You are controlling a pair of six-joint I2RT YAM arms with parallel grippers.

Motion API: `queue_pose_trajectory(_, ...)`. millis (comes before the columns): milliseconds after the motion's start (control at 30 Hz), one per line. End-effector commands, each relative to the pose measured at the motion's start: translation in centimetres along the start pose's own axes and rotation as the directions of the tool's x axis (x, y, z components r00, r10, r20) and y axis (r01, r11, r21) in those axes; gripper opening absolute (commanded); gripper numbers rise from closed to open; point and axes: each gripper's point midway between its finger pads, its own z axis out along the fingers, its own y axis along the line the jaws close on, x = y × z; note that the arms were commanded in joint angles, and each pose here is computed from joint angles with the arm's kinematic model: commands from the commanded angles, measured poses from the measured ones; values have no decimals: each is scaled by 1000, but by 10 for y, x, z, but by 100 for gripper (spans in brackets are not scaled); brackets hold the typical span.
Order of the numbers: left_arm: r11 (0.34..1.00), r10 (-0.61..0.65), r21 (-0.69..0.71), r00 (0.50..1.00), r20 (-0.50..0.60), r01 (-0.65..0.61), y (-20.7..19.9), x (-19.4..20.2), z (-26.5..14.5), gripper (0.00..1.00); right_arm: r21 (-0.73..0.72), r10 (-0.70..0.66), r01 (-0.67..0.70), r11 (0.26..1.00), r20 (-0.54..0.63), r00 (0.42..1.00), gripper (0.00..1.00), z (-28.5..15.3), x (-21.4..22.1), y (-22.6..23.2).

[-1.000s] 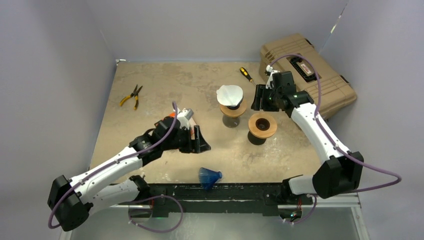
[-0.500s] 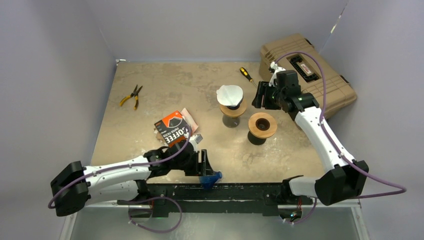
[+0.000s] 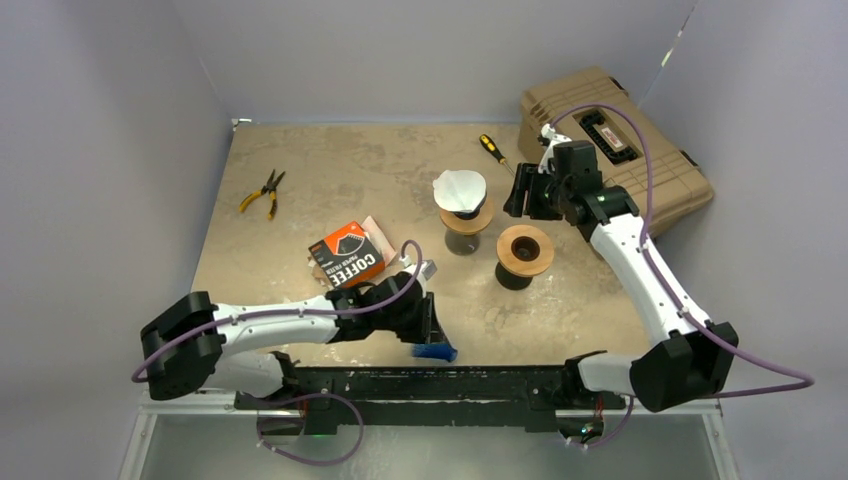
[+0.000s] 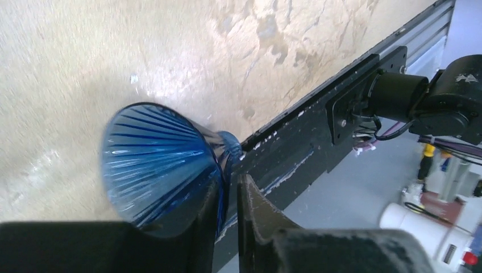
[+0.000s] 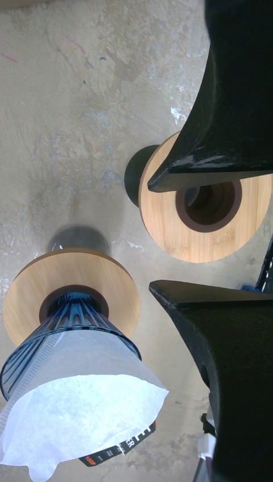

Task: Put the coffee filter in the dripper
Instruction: Pick up the coffee dripper from the center of the board.

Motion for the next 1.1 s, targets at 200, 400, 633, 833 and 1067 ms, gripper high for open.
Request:
queue_pose_trajectory(200, 897, 418, -179, 907, 47, -404, -17, -55, -26, 0, -70, 1, 6, 998, 98, 995, 65, -33, -24, 19)
queue_pose_trajectory(400, 772, 609, -267, 792, 50, -576, -26, -87, -51, 0, -148, -1, 16, 989, 104, 995, 70, -46, -23, 33)
queue_pose_trajectory(633, 573, 811, -247, 585, 30, -781, -37, -102, -67, 0, -289, -10, 38, 956, 97, 995, 78, -57, -10, 54)
queue_pose_trajectory(833, 370, 927, -156, 352, 129, -916, -65, -106, -77, 0, -370, -40, 73, 926, 95, 995, 82, -57, 2, 64)
queue_pose_trajectory(1067, 77, 963, -42, 63, 264, -996, -102, -92, -76, 0, -503, -83, 80, 861, 16, 996, 83, -52, 31, 79)
